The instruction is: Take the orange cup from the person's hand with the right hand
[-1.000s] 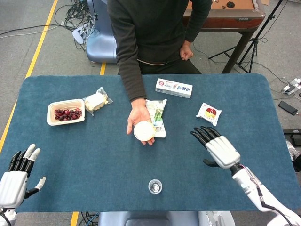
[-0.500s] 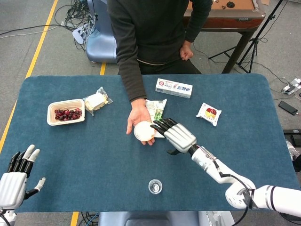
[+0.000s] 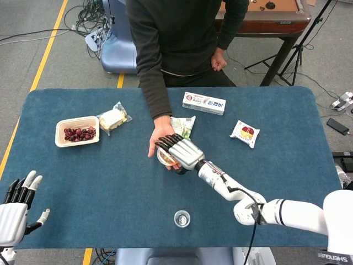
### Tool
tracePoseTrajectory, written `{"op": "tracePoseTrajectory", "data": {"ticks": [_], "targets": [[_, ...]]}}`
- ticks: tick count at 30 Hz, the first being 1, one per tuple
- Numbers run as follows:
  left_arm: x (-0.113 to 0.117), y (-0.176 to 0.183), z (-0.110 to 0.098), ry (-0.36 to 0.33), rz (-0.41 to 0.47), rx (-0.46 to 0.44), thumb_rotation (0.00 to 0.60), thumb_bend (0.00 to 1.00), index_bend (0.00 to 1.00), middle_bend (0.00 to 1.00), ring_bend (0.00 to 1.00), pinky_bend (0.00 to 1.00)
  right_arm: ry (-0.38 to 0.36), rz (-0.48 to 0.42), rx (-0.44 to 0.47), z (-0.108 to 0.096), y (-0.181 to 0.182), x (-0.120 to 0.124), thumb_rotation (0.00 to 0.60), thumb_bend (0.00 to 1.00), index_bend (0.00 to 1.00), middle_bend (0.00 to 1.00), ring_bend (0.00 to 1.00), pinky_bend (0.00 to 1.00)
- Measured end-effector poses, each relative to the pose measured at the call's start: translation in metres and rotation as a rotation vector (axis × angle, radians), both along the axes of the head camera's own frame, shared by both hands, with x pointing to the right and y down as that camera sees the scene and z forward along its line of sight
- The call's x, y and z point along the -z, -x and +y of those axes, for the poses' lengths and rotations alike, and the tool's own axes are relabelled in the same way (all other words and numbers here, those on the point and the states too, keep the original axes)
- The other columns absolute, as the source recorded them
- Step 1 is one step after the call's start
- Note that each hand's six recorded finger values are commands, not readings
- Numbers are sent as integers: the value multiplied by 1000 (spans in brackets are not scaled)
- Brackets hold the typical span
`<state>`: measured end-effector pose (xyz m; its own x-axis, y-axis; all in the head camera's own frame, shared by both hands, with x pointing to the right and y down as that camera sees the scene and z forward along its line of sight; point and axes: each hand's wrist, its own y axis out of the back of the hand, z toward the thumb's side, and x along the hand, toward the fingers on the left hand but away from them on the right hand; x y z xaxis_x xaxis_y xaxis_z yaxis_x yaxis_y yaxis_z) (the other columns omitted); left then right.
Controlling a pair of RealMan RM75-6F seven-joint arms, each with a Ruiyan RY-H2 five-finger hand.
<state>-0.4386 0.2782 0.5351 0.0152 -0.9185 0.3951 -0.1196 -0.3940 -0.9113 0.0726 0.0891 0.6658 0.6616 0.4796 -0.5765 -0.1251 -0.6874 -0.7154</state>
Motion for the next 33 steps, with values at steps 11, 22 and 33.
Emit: {"op": "tracePoseTrajectory", "data": {"ticks": [11, 22, 33], "targets": [[0, 3, 1, -3, 1, 5, 600, 300, 55, 0, 0, 0, 11, 12, 7, 0, 17, -15, 600, 376, 146, 161, 1, 185], [0, 4, 2, 1, 0, 7, 600, 300, 55, 0, 0, 0, -31, -35, -34, -7, 15, -13, 600, 578, 489, 332, 168, 496], [3, 6, 1, -7, -3, 11, 600, 300, 55, 0, 0, 0, -50, -90, -78, -13, -14, 16, 600, 580, 516, 370, 210, 547]]}}
